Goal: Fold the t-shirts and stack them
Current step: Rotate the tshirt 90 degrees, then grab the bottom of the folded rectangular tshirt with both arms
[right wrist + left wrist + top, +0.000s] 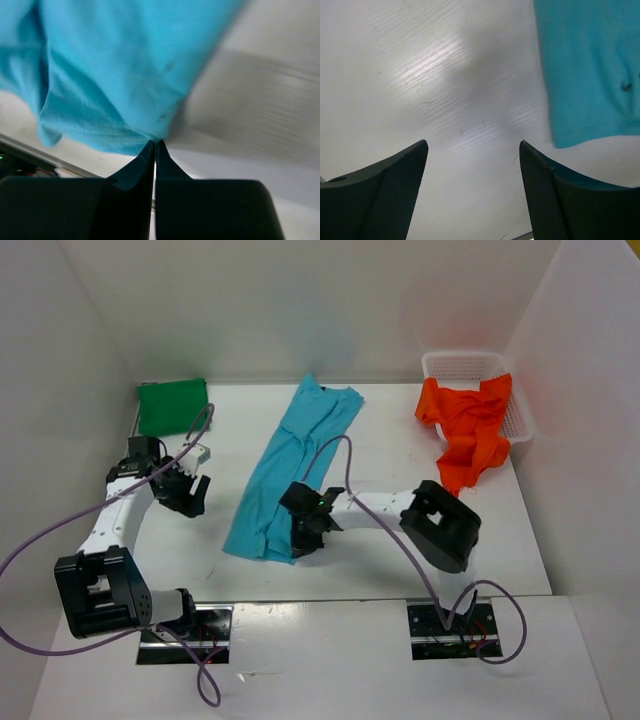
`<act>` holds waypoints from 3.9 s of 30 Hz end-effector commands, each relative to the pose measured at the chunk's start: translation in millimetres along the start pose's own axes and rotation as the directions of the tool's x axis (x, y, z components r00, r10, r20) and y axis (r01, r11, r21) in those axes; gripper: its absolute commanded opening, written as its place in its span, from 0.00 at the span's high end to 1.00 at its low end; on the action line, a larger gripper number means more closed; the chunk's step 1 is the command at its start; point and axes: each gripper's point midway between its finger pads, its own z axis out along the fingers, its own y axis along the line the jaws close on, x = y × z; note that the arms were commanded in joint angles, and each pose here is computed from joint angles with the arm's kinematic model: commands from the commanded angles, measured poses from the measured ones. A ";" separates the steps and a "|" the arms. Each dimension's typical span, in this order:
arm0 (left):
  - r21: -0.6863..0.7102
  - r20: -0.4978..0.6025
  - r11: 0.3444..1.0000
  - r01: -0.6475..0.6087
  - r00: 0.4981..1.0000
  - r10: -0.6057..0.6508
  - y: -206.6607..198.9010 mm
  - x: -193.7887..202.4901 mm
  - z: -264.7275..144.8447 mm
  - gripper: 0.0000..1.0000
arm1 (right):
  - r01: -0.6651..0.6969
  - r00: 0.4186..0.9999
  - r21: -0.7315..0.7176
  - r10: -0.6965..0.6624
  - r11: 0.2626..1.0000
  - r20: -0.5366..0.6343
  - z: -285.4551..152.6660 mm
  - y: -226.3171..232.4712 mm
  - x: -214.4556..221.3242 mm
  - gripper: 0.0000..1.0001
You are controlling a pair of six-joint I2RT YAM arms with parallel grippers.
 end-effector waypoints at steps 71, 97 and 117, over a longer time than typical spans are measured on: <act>-0.010 0.557 -0.659 -0.752 -0.551 0.621 -259.6 68.2 57.4 0.42 | 0.017 1.000 -0.009 -0.017 1.000 -0.014 -105.2 -77.7 45.9 0.47; 0.055 0.611 -0.607 -0.793 -0.454 0.649 -272.3 74.6 52.2 0.94 | -0.034 0.988 0.088 0.047 0.995 -0.144 -64.8 -119.2 65.1 0.56; 0.026 0.590 -0.596 -0.802 -0.469 0.657 -272.4 65.5 51.5 0.94 | -0.146 0.983 0.123 0.158 0.982 -0.090 -65.5 -127.5 45.0 0.50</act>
